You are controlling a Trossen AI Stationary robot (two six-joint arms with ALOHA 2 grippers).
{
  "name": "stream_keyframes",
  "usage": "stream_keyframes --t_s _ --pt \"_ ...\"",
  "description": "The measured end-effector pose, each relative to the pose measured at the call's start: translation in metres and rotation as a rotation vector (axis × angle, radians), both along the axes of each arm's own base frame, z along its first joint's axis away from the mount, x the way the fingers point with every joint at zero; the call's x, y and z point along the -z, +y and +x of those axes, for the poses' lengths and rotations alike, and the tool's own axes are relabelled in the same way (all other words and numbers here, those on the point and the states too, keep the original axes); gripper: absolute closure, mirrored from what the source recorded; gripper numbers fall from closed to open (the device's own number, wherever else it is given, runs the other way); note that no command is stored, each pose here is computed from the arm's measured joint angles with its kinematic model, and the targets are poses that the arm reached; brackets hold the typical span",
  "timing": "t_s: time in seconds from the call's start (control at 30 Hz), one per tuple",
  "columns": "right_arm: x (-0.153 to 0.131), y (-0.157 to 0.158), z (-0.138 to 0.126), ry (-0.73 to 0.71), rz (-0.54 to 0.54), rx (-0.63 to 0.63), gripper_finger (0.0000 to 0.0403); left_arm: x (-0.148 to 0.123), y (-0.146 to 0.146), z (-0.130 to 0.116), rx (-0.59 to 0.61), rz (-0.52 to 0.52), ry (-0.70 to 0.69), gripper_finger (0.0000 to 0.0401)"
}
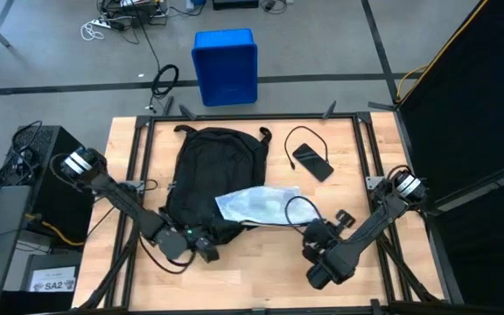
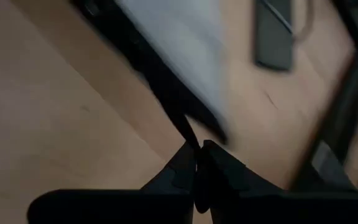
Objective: Unpack backpack
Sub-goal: Open the zip bag
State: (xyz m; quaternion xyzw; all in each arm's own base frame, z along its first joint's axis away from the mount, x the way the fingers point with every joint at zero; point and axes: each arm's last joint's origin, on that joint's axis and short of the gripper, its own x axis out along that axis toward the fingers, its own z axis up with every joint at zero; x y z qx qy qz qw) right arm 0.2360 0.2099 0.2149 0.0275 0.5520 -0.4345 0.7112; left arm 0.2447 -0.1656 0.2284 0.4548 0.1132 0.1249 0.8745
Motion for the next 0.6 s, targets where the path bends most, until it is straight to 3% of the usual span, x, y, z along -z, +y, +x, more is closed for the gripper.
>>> stream_keyframes --t_s 0.17,0.3,0.43,0.6 --pt "0.001 0.009 -0.009 0.011 0.025 -0.02 0.0403 0.005 0.017 -0.02 0.001 -0.06 -0.015 0.0401" --pt "0.001 0.015 -0.013 -0.01 0.015 -0.053 0.0397 0.008 0.02 -0.022 0.037 -0.086 -0.012 0.0401" --pt "0.002 0.02 -0.011 -0.063 0.041 -0.078 0.0371 0.011 0.024 -0.019 0.055 -0.097 0.016 0.0401" --pt "0.007 0.032 -0.007 -0.093 0.158 -0.112 0.0328 0.014 0.03 -0.016 0.041 -0.103 0.041 0.0401"
